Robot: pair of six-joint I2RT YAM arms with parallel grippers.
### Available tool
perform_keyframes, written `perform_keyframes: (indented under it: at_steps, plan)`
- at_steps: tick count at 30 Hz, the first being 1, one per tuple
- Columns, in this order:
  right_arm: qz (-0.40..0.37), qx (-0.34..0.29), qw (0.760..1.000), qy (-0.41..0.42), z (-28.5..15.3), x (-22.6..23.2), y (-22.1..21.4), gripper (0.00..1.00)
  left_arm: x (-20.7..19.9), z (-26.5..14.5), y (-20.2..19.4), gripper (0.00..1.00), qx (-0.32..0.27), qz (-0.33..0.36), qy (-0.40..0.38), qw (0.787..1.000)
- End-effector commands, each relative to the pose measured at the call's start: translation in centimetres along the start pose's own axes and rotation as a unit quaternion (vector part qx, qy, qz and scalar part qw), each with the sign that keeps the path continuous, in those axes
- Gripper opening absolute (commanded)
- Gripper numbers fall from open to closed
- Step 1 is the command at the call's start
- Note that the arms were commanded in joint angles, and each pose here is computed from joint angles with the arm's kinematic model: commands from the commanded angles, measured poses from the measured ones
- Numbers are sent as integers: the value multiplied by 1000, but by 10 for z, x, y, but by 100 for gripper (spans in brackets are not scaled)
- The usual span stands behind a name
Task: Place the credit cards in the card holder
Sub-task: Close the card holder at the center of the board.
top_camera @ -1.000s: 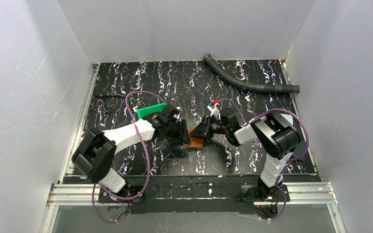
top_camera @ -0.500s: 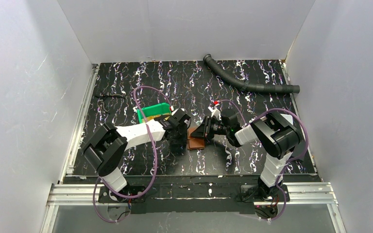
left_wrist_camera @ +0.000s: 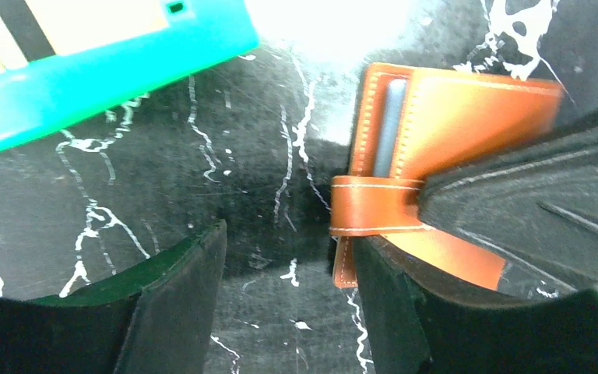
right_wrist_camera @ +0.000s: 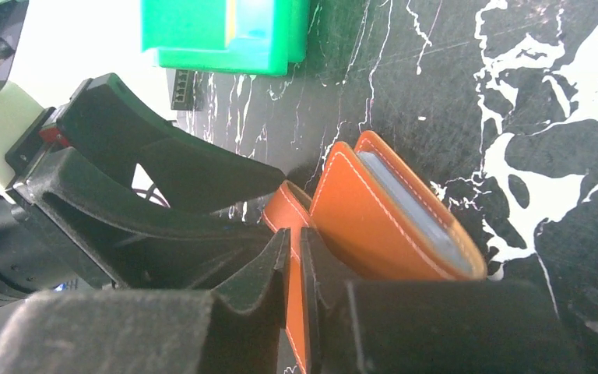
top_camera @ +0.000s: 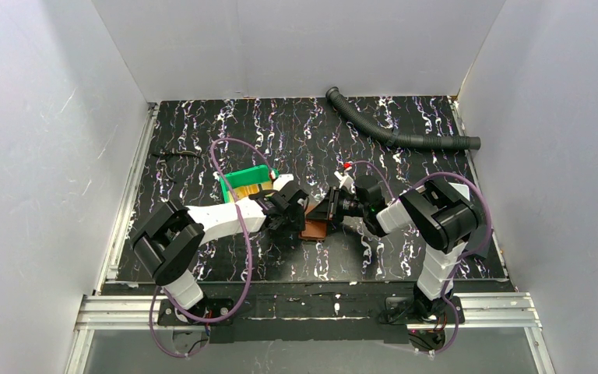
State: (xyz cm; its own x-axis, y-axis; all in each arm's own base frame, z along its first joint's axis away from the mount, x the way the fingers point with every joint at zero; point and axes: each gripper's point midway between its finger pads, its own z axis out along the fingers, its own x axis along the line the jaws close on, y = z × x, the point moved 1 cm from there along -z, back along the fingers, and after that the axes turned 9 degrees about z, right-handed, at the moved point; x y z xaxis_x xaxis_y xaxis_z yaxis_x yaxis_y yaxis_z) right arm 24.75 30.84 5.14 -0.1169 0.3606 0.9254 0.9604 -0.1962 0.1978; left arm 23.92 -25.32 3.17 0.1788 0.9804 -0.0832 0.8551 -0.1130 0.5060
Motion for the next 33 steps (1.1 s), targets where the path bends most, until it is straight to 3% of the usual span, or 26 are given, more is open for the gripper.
perform_keyframes:
  at_steps: [1, 8, 11, 18, 24, 28, 33]
  plan:
    - [21, 40, 998, -40, -5, -30, -27, 17, 27, -2, 22, 61, -70, -21, 88, 993]
    - [5, 56, 995, -78, -7, -52, -35, 17, 55, -10, 22, 63, -58, 1, 186, 981]
    - [-12, 65, 993, -96, -8, -59, -35, 17, 57, -13, 13, 63, -49, 3, 188, 981]
    - [-41, 95, 987, -120, -12, -57, -33, 24, 8, -41, -1, 63, -37, 11, -7, 999]
    - [-58, 102, 981, -154, -20, -49, -26, 33, -42, -80, 1, 62, -54, -8, -193, 980]
    - [-61, 92, 981, -157, -22, -40, -19, 36, -67, -74, -1, 52, -25, -5, -239, 971]
    - [-47, 87, 985, -143, -17, -35, -18, 36, -63, -36, -5, 44, -8, -19, -201, 979]
